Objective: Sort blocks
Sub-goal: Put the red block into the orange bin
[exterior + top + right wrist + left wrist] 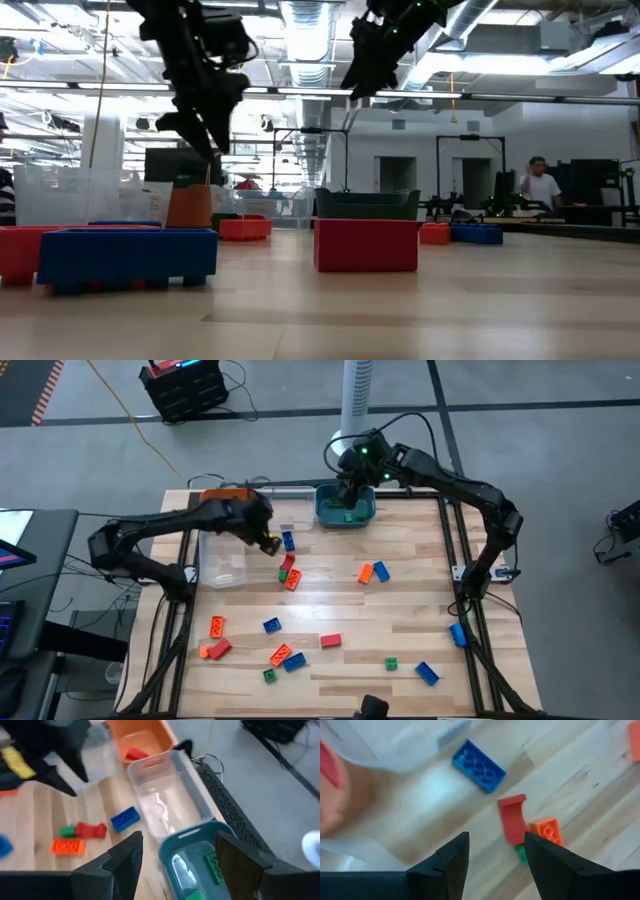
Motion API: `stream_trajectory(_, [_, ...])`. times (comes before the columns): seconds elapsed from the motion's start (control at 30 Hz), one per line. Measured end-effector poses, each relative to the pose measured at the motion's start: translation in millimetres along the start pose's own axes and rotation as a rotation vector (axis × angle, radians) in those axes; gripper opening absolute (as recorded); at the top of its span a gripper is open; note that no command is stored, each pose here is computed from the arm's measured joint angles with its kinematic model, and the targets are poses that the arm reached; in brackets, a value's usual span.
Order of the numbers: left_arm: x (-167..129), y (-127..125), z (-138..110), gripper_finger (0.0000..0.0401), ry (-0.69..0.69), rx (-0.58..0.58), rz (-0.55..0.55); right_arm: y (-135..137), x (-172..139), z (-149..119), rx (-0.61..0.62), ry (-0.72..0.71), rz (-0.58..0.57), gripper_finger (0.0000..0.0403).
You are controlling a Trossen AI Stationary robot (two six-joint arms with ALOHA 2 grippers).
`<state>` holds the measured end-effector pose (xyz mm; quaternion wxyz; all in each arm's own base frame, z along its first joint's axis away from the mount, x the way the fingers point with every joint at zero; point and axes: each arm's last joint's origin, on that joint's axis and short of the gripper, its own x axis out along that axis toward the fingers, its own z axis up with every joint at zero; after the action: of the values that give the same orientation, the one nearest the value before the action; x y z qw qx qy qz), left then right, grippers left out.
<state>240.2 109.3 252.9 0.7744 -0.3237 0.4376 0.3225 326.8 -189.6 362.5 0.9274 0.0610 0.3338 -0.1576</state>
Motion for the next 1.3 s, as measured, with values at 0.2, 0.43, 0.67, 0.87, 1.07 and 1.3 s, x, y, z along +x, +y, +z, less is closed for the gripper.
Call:
stream_trajectory(0.2, [22.8,-36.4,-10.5,0.0178,0.059,-0.124,-0.006,7.1,0.7,-2.5,-0.078,0.032,0.022,0.0254])
stream_trajectory(0.43, [34.5,-69.4,-5.8,0.0178,0.083,-0.191,0.086,9.4,-2.4,-5.2,-0.120,0.063,0.032,0.0254])
stream_trajectory(0.67, [71.8,-74.1,3.8,0.0185,0.140,-0.199,0.178,19.3,-1.4,-1.3,-0.143,0.027,0.071,0.0254])
stream_trajectory(0.87, [89.3,-70.7,5.0,0.0216,0.160,-0.212,0.208,28.4,-0.6,-1.1,-0.156,0.031,0.097,0.0254])
stream_trajectory(1.07, [90.4,-68.5,12.6,0.0247,0.099,-0.189,0.205,35.1,-0.2,-1.4,-0.171,0.034,0.129,0.0254])
stream_trajectory(1.3, [104.6,-58.0,13.2,0.0256,0.117,-0.175,0.217,35.1,-0.2,-1.4,-0.182,0.033,0.130,0.0254])
